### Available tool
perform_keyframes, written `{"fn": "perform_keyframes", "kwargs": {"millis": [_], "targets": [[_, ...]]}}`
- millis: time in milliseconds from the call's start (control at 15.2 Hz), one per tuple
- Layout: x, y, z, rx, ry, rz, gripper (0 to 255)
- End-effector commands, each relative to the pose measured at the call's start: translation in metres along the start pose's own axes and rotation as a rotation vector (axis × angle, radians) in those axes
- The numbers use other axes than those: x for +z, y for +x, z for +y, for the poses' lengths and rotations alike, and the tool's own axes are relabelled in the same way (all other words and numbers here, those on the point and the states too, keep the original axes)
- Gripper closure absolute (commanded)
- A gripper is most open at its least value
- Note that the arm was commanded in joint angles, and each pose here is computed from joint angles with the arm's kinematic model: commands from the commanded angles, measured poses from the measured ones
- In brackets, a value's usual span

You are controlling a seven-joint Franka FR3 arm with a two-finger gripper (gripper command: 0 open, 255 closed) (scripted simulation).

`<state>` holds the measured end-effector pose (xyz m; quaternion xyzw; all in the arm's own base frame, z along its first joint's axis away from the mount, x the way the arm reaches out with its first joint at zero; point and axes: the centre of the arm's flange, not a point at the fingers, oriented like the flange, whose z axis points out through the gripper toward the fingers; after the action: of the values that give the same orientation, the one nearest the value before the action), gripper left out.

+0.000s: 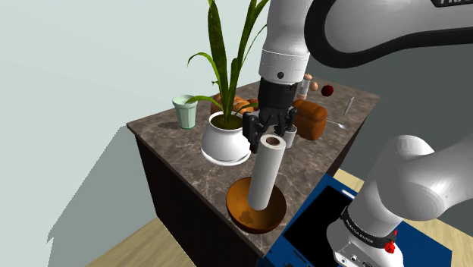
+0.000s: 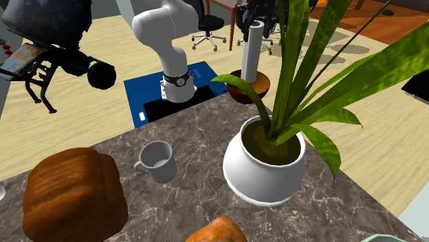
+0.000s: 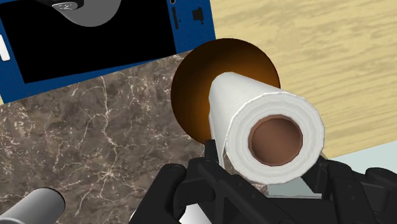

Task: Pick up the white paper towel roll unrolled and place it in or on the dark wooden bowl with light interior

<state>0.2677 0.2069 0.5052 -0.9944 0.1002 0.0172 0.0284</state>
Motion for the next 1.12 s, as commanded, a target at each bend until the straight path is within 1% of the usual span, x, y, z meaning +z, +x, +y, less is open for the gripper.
{"fn": "perform_keyframes", "kwargs": {"millis": [0, 66, 396, 660, 1056], "targets": [[0.000, 0.000, 0.000, 0.000, 0.000, 0.000, 255], [0.000, 0.000, 0.000, 0.000, 0.000, 0.000, 0], [0.000, 0.000, 0.000, 0.000, 0.000, 0.000, 0], [-0.050, 0.000, 0.000, 0.000, 0.000, 0.000, 0], [-0.050, 0.000, 0.000, 0.000, 0.000, 0.000, 0]]}}
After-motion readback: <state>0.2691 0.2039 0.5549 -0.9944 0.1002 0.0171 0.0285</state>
